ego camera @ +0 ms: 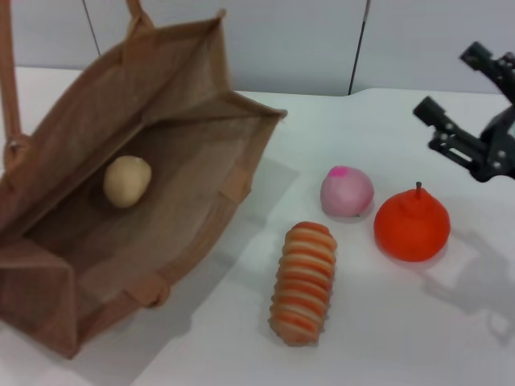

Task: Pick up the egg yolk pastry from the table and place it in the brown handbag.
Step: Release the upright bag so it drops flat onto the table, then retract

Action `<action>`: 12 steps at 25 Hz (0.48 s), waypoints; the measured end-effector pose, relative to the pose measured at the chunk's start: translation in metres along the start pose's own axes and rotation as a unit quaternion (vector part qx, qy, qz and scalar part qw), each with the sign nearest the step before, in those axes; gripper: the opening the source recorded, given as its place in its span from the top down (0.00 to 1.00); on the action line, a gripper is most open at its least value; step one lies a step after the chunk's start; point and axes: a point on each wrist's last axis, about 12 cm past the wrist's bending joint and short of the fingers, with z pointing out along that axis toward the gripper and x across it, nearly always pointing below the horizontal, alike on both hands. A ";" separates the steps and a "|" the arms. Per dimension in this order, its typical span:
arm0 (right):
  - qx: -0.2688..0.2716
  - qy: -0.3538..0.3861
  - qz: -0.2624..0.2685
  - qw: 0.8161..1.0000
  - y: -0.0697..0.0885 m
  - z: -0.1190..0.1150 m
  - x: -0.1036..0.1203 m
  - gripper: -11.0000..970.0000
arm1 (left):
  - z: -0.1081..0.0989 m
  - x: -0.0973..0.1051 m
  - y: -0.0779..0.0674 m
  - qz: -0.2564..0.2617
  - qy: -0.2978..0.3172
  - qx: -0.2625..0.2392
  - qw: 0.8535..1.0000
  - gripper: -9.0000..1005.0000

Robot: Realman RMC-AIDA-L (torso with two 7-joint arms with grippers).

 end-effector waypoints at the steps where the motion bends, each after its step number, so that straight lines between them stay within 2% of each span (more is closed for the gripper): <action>1: 0.008 -0.006 -0.004 1.000 0.000 -0.003 -0.001 0.08 | 0.000 0.001 0.002 0.002 0.002 -0.009 1.000 0.80; 5: 0.023 -0.012 -0.007 1.000 0.000 -0.008 -0.002 0.08 | 0.000 0.008 0.009 0.015 0.011 -0.043 0.999 0.77; 6: 0.026 -0.012 -0.007 1.000 0.000 -0.009 -0.002 0.08 | 0.001 0.013 0.013 0.040 0.013 -0.061 0.997 0.77; 12: 0.031 -0.011 -0.007 0.999 0.000 -0.012 -0.002 0.08 | 0.003 0.027 0.016 0.084 0.025 -0.081 0.993 0.73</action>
